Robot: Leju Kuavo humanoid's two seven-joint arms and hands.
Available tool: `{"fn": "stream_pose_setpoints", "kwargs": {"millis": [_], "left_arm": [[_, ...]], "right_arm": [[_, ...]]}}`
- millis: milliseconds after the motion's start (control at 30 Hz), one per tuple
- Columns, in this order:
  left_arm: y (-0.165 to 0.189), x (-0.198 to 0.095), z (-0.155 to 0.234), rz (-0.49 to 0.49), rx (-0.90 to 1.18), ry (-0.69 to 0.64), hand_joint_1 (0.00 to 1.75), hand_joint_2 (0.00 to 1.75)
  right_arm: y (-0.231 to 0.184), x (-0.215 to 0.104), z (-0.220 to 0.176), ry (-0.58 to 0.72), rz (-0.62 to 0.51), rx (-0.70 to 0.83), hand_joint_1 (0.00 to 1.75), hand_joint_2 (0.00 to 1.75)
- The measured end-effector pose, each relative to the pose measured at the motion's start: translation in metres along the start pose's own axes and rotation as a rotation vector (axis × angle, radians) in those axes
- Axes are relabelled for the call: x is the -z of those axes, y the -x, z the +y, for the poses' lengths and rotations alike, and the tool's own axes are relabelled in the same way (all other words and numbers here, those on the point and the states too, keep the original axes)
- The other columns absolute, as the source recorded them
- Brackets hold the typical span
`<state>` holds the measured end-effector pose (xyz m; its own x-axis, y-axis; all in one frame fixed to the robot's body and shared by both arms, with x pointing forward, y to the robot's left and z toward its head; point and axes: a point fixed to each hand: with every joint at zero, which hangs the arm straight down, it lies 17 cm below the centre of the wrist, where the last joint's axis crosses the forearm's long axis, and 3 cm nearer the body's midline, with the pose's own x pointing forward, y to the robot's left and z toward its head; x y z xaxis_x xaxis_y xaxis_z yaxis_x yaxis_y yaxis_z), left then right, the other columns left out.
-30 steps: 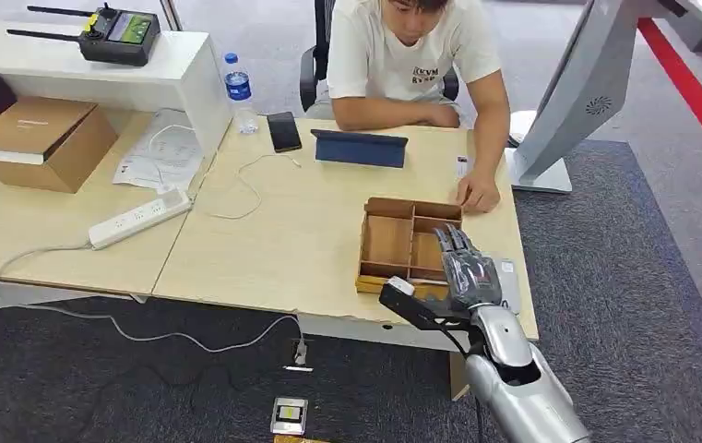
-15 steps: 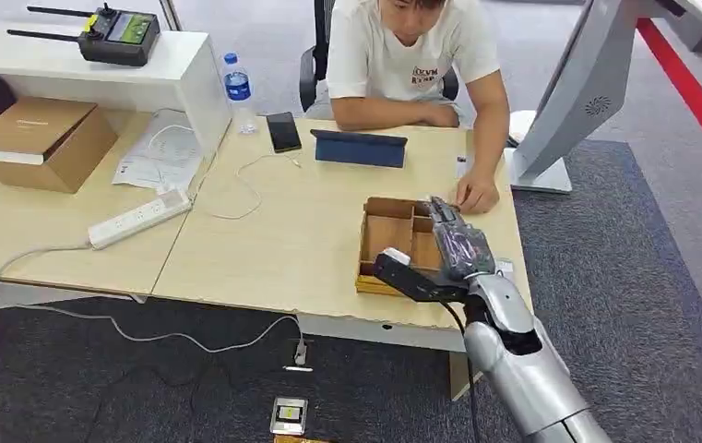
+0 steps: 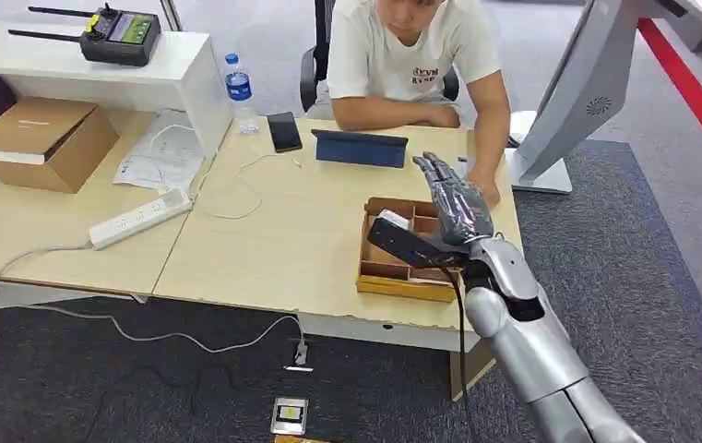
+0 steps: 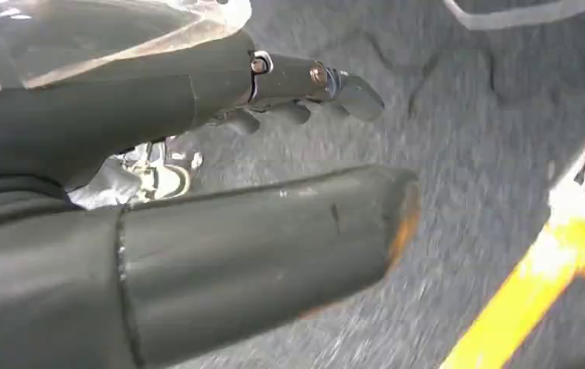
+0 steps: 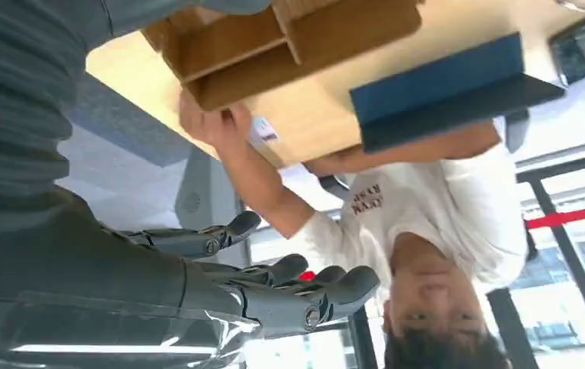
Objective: Pass the card to the sensor for recognition and then transmit it.
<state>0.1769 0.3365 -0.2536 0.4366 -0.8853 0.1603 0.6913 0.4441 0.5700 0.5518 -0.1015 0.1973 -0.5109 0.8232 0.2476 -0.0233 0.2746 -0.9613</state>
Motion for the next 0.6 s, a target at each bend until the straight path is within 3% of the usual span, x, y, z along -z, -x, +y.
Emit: {"fn": "stream_pose_setpoints", "kwargs": {"millis": [133, 233, 600], "left_arm": [[0.058, 0.001, 0.027, 0.034, 0.03, -0.01, 0.0, 0.0], [0.078, 0.0, 0.037, 0.063, 0.051, -0.022, 0.0, 0.0], [0.093, -0.001, 0.045, 0.07, 0.084, -0.031, 0.0, 0.0]], "right_arm": [[0.004, 0.001, 0.002, 0.016, 0.006, 0.006, 0.0, 1.75], [0.008, -0.001, 0.008, 0.003, 0.017, 0.025, 0.0, 1.75], [0.022, -0.046, 0.066, -0.145, 0.058, 0.134, 0.0, 1.75]]}}
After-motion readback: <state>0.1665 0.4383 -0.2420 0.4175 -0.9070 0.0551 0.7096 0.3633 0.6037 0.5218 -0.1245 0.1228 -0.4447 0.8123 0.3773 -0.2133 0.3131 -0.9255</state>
